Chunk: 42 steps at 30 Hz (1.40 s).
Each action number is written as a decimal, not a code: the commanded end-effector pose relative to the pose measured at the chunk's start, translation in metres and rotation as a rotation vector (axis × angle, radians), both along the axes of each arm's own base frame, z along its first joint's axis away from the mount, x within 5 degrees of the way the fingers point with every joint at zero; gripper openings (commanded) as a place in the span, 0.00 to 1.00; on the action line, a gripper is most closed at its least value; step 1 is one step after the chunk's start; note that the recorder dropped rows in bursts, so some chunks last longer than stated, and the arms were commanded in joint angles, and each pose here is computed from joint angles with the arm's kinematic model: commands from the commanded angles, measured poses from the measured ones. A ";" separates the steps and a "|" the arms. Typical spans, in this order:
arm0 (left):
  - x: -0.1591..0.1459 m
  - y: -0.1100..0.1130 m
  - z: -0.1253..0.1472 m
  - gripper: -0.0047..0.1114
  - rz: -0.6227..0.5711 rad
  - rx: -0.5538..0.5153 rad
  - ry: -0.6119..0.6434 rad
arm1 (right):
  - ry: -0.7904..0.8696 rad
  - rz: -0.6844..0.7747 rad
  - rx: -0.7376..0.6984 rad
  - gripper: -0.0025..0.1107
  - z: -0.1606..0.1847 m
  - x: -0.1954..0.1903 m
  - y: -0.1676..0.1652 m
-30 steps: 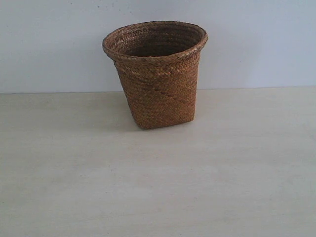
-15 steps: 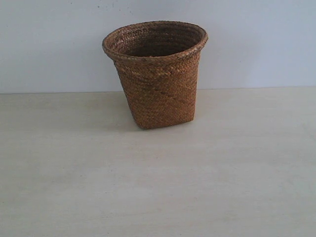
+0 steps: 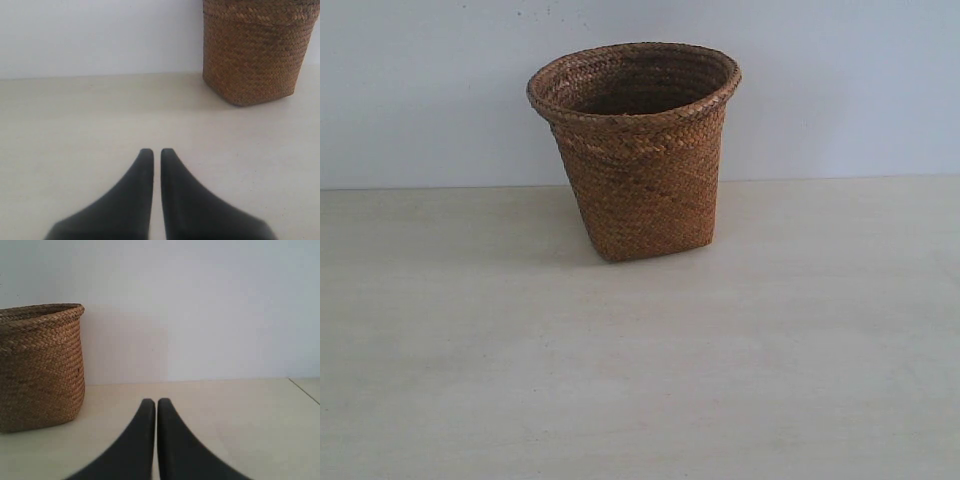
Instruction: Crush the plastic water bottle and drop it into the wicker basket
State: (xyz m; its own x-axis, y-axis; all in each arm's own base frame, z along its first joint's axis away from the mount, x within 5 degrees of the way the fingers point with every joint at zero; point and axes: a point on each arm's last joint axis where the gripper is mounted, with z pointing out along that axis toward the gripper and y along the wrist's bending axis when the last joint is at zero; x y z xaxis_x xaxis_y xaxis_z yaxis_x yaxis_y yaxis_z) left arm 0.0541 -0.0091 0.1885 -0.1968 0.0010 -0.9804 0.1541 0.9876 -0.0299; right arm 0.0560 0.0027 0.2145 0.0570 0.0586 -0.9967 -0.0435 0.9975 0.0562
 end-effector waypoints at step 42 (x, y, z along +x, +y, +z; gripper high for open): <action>0.000 0.000 -0.001 0.08 0.004 -0.007 0.003 | 0.304 0.017 -0.031 0.02 -0.031 -0.002 0.001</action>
